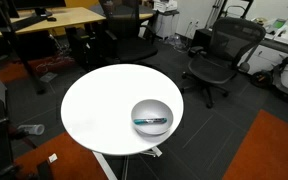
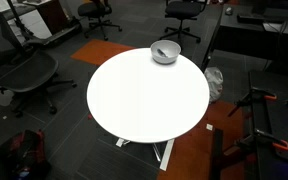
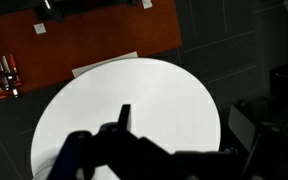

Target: Remove the marker from the bowl and put it on the table

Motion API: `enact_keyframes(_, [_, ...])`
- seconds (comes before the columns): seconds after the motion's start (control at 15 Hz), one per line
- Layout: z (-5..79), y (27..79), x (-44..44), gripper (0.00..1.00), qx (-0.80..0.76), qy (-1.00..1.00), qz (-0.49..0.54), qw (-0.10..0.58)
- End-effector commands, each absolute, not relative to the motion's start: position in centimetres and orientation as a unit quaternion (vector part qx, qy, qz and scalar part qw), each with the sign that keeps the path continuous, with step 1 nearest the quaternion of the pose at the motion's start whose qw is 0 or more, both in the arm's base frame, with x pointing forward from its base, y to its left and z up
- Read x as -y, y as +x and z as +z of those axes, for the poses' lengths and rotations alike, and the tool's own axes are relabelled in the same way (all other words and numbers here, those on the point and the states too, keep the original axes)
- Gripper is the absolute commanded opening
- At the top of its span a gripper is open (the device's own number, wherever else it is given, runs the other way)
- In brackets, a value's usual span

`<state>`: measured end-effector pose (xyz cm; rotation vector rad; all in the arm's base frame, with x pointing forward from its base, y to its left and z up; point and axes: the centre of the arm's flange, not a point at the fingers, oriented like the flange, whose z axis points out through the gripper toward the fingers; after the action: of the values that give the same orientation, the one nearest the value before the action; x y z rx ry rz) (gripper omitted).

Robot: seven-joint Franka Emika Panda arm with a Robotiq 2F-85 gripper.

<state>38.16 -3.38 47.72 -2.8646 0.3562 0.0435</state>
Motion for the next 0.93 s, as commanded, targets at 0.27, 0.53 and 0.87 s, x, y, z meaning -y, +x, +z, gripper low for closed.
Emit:
enact_keyframes(0.27, [47.7,38.2,3.4,1.00,-0.122,-0.984,0.015,0.127])
enact_keyframes(0.53, [47.6,38.7,3.5,1.00,-0.124,-0.985,0.010,0.122])
enact_keyframes(0.87, [47.6,41.9,4.5,1.00,-0.131,-0.986,-0.049,0.094])
